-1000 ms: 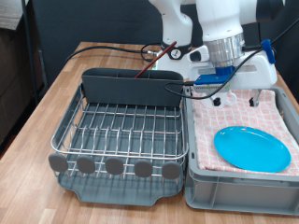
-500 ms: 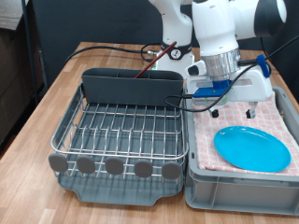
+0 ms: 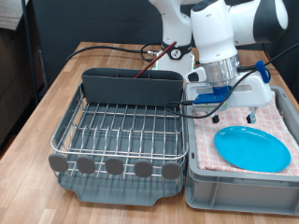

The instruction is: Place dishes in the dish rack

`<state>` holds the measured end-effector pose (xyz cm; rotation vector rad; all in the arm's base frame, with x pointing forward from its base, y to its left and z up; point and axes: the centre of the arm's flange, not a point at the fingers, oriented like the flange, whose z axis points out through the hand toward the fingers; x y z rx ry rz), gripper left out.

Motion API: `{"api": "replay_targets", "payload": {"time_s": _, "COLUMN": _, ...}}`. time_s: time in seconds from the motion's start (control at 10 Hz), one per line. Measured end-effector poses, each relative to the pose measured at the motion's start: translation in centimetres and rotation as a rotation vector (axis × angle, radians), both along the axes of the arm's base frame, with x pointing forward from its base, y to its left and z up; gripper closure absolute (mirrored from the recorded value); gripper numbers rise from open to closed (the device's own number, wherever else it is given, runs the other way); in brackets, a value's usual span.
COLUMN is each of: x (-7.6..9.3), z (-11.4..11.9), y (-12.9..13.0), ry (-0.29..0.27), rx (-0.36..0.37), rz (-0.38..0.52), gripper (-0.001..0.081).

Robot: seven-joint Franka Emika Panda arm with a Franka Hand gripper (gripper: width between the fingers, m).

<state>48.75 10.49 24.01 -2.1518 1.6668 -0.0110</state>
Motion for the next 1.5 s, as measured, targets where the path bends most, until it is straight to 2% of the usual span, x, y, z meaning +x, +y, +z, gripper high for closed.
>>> {"api": "replay_targets", "payload": {"time_s": 0.5, "x": 0.6, "z": -1.3, "y": 0.0, "ry": -0.01, "rx": 0.009, "rz": -0.003, "gripper": 0.0004}}
{"api": "replay_targets", "payload": {"time_s": 0.9, "x": 0.8, "z": -1.6, "y": 0.3, "ry": -0.059, "rx": 0.027, "rz": 0.014, "gripper": 0.0012}}
{"api": "replay_targets", "payload": {"time_s": 1.0, "x": 0.9, "z": -1.6, "y": 0.2, "ry": -0.061, "rx": 0.029, "rz": 0.013, "gripper": 0.021}}
{"api": "replay_targets", "payload": {"time_s": 1.1, "x": 0.9, "z": -1.6, "y": 0.2, "ry": -0.061, "rx": 0.029, "rz": 0.012, "gripper": 0.021}}
{"api": "replay_targets", "payload": {"time_s": 1.2, "x": 0.9, "z": -1.6, "y": 0.2, "ry": -0.061, "rx": 0.031, "rz": 0.009, "gripper": 0.0372}}
{"api": "replay_targets", "payload": {"time_s": 1.3, "x": 0.9, "z": -1.6, "y": 0.2, "ry": -0.062, "rx": 0.033, "rz": 0.005, "gripper": 0.0372}}
{"api": "replay_targets", "payload": {"time_s": 1.5, "x": 0.9, "z": -1.6, "y": 0.2, "ry": -0.063, "rx": 0.034, "rz": 0.001, "gripper": 0.0704}}
